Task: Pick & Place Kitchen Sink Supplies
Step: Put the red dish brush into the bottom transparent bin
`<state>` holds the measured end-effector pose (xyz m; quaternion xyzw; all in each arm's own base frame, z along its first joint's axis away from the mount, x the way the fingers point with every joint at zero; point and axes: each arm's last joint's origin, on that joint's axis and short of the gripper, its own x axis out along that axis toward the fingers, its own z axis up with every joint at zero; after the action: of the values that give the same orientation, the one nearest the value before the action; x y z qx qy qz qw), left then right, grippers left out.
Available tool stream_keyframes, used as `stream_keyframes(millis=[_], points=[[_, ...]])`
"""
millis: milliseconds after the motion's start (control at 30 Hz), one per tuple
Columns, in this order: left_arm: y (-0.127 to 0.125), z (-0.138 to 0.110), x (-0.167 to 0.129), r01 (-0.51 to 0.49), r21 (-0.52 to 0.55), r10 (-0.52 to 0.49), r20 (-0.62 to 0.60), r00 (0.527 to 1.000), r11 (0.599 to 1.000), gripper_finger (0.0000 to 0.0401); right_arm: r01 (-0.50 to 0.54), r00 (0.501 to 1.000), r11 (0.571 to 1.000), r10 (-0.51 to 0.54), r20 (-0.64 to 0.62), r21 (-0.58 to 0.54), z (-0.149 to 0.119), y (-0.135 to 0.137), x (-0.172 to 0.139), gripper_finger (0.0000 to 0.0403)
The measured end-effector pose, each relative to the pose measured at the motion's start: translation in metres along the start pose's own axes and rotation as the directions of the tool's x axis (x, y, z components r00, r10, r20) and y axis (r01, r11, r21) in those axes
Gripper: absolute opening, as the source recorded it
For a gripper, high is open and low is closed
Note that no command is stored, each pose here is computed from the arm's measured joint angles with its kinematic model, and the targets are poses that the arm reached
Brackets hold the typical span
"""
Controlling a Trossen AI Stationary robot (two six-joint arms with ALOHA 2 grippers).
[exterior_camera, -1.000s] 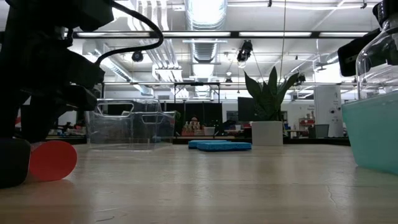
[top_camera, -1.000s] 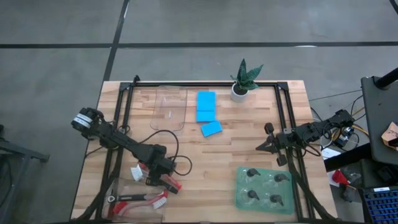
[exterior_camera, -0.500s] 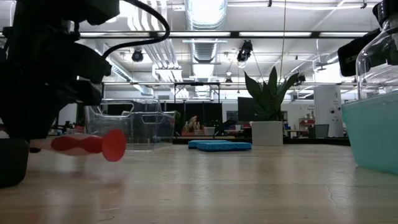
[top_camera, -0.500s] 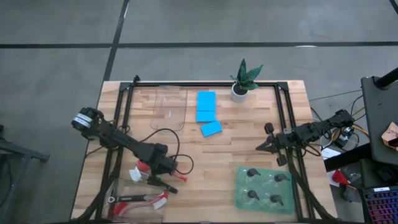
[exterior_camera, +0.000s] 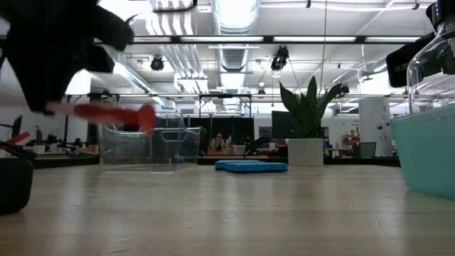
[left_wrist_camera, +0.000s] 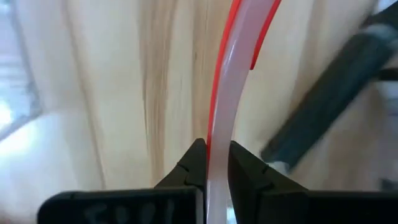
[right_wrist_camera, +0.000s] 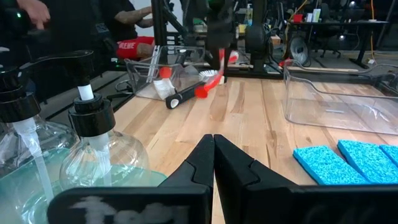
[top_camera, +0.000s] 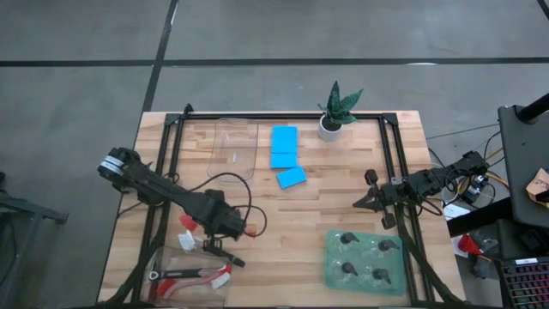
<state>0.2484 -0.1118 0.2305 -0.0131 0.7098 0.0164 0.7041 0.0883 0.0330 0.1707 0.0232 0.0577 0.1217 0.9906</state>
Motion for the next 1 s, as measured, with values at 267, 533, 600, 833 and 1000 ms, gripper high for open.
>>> stream_keyframes(millis=[267, 533, 600, 833, 1000], points=[[-0.023, -0.015, -0.062, 0.148, -0.202, -0.118, 0.151, 0.981, 0.968, 0.0033, 0.0, 1.0, 1.0, 0.0, 0.0, 0.0, 0.0, 0.0, 0.0, 0.0008], [-0.072, -0.059, -0.094, 0.279, -0.306, -0.217, 0.219, 0.951, 0.91, 0.0034, 0.0, 1.0, 1.0, 0.0, 0.0, 0.0, 0.0, 0.0, 0.0, 0.0008], [-0.086, -0.074, -0.094, 0.267, -0.3, -0.197, 0.245, 0.949, 0.916, 0.0034, 0.0, 1.0, 1.0, 0.0, 0.0, 0.0, 0.0, 0.0, 0.0, 0.0008], [-0.114, -0.113, -0.08, 0.238, -0.366, -0.107, 0.344, 0.933, 0.9, 0.0034, 0.0, 1.0, 1.0, 0.0, 0.0, 0.0, 0.0, 0.0, 0.0, 0.0008], [-0.124, -0.119, -0.063, 0.237, -0.374, -0.111, 0.329, 0.938, 0.897, 0.0034, 0.0, 1.0, 1.0, 0.0, 0.0, 0.0, 0.0, 0.0, 0.0, 0.0008]])
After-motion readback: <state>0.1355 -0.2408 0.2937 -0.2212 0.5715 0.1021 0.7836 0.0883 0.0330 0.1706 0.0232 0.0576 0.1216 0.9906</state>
